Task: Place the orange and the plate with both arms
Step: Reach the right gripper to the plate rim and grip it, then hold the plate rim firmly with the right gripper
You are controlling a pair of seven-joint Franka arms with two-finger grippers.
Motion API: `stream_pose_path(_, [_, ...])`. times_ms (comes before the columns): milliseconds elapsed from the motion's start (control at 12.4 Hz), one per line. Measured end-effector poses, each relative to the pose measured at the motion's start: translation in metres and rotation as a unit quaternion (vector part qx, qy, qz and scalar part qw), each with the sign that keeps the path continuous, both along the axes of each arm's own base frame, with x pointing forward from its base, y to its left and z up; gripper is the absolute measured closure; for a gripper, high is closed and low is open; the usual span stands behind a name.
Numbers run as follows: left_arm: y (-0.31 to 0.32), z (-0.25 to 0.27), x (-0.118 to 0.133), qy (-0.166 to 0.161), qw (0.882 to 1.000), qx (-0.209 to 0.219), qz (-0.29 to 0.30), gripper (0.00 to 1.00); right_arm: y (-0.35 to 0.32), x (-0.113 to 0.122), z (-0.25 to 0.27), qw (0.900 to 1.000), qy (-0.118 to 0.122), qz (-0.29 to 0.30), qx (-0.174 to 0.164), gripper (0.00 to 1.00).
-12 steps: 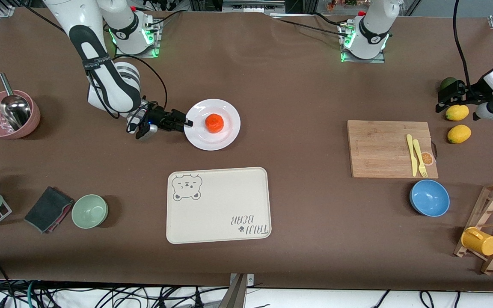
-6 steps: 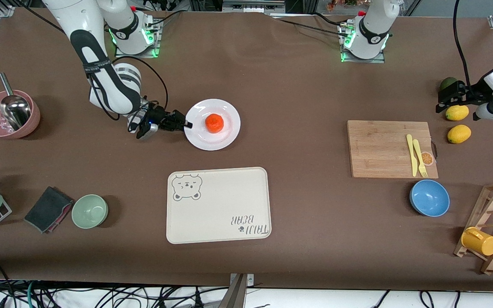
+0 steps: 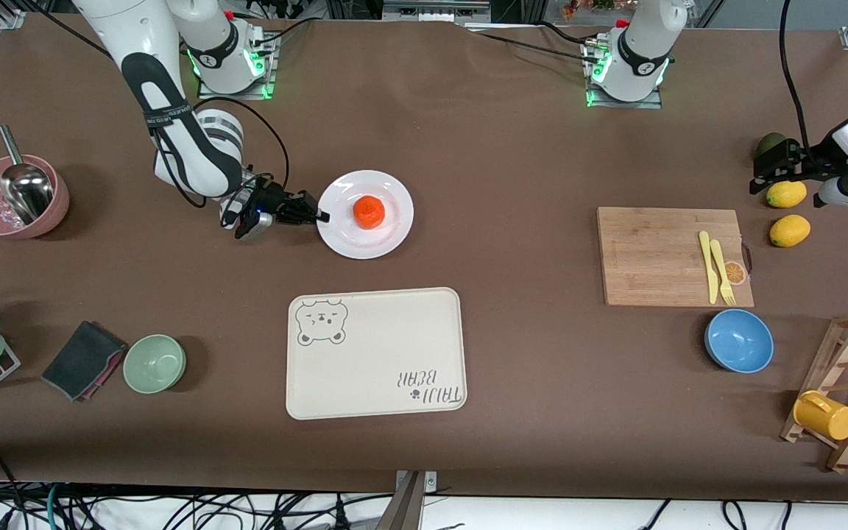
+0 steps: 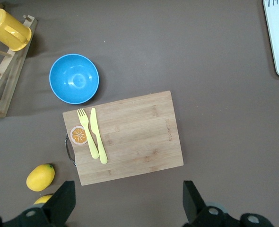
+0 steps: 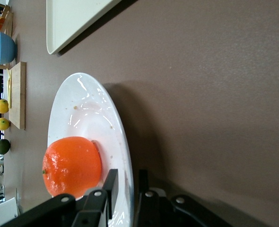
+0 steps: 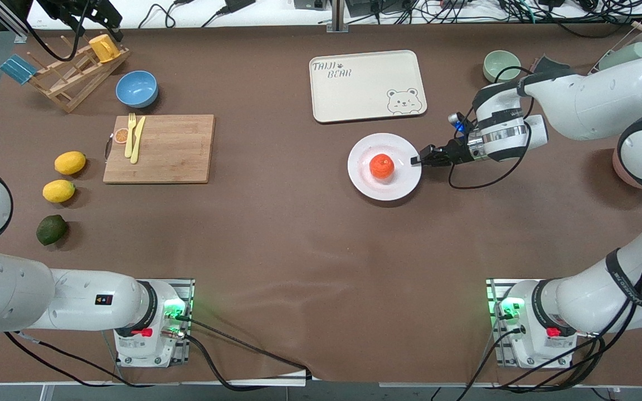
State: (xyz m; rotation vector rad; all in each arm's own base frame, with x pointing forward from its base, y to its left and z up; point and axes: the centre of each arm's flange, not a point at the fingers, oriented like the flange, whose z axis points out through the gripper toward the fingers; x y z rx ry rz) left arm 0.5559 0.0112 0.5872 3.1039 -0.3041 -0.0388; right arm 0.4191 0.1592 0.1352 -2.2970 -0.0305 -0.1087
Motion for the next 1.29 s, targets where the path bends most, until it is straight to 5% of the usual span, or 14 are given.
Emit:
stream_pose_path(646, [0.0, -0.0022, 0.001, 0.002, 1.0, 0.0, 0.0, 0.0, 0.0005, -0.0001, 0.0001, 1.0, -0.002, -0.004, 0.004, 0.93])
stream_pose_path(1293, [0.0036, -0.0022, 0.0009, 0.002, 1.0, 0.0, 0.003, 0.0, 0.0015, 0.0013, 0.0019, 1.0, -0.007, -0.004, 0.008, 0.93])
